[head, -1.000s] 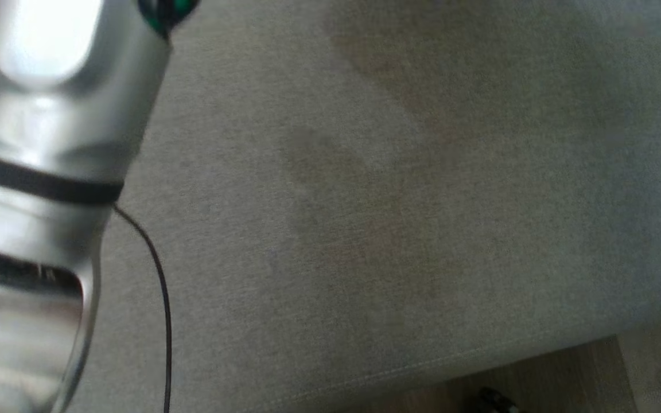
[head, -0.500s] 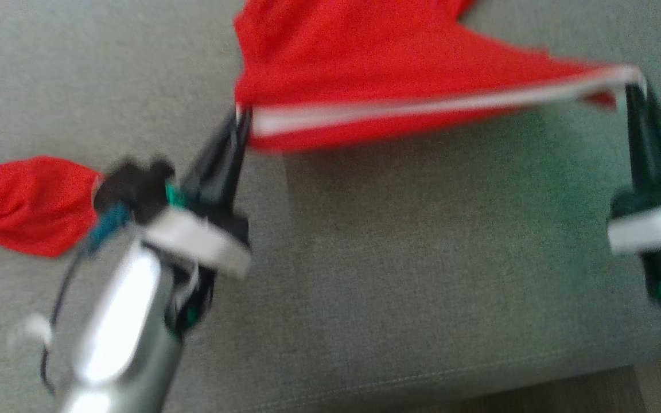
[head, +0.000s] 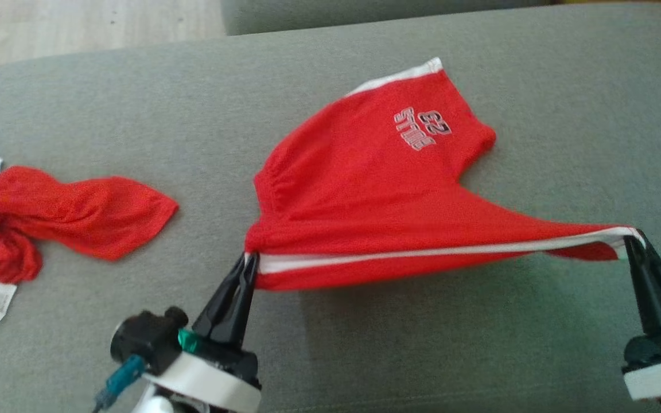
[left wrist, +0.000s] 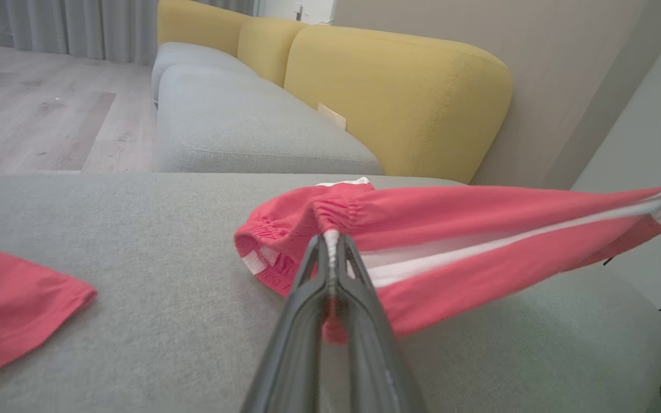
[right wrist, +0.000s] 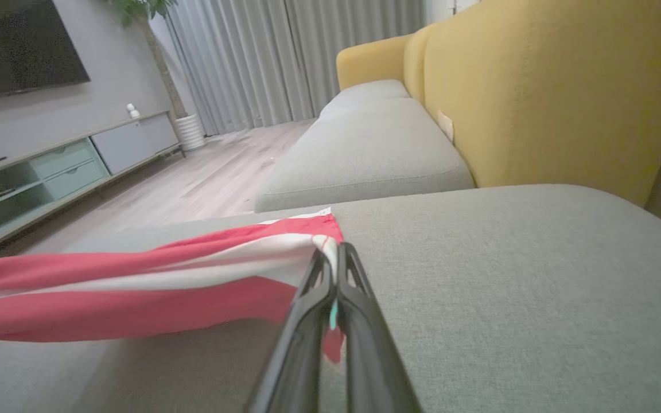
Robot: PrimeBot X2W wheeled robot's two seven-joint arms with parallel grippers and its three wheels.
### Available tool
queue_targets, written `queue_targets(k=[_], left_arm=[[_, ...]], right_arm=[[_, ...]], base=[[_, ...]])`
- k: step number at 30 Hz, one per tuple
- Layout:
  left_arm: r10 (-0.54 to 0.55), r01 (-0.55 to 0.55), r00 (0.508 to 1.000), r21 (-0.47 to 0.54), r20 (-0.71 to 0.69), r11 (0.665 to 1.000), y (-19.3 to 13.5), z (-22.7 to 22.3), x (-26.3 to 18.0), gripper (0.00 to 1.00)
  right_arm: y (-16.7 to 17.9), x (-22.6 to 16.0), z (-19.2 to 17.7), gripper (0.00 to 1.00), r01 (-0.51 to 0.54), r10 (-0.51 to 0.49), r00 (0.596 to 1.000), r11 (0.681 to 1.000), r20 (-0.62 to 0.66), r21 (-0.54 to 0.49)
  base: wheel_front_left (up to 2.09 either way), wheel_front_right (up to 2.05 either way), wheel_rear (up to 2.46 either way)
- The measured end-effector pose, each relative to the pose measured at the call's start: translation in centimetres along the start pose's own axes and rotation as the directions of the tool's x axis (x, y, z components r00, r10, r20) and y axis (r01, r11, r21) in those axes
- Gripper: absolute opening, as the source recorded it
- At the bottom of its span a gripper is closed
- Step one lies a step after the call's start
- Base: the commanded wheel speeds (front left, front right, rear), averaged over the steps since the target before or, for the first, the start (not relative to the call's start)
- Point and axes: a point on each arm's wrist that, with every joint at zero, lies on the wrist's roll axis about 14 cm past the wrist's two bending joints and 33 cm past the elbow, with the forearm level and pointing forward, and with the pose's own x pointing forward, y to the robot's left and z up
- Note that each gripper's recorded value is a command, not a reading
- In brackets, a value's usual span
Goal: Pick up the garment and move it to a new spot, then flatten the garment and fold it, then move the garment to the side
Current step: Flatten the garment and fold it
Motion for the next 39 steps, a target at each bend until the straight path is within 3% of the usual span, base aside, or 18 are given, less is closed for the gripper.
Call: queue_targets(k=[7,15,28,37,38,39], left_arm=[[0.046,-0.047,0.999,-0.062,-0.013,0.997,0.2,-0.5,-1.4,0.00],[0.042,-0.037,0.999,-0.147,0.034,0.988,1.7,1.0,3.5,0.00],[0.070,-0.086,0.992,-0.151,-0.106,0.985,5.7,-2.3,8.6,0.00],[0.075,-0.089,0.987,-0.098,-0.139,0.991,7.7,-3.3,11.3,0.00],[0.078,-0.092,0.986,-0.093,-0.146,0.991,7.9,-3.5,11.4,0.00],[0.078,-0.092,0.985,-0.087,-0.152,0.992,8.0,-3.7,11.5,0.00]], right_arm=[[1.1,2.0,1.3,0.00,-0.059,0.055,0.998,0.992,-0.037,-0.111],[1.6,9.7,1.6,0.00,-0.177,0.145,0.979,0.955,-0.146,-0.238],[2.4,19.5,-1.7,0.00,-0.345,0.214,0.895,0.888,-0.391,-0.305],[1.3,23.2,-4.8,0.00,-0.351,0.169,0.863,0.878,-0.476,-0.326],[1.2,23.5,-5.0,0.01,-0.353,0.169,0.863,0.876,-0.476,-0.329],[1.2,23.7,-5.0,0.16,-0.349,0.167,0.866,0.876,-0.472,-0.331]], base=[[0.00,0.00,0.00],[0.00,0.00,0.00],[0.00,0.00,0.00],[0.00,0.00,0.00],[0.00,0.00,0.00],[0.00,0.00,0.00]])
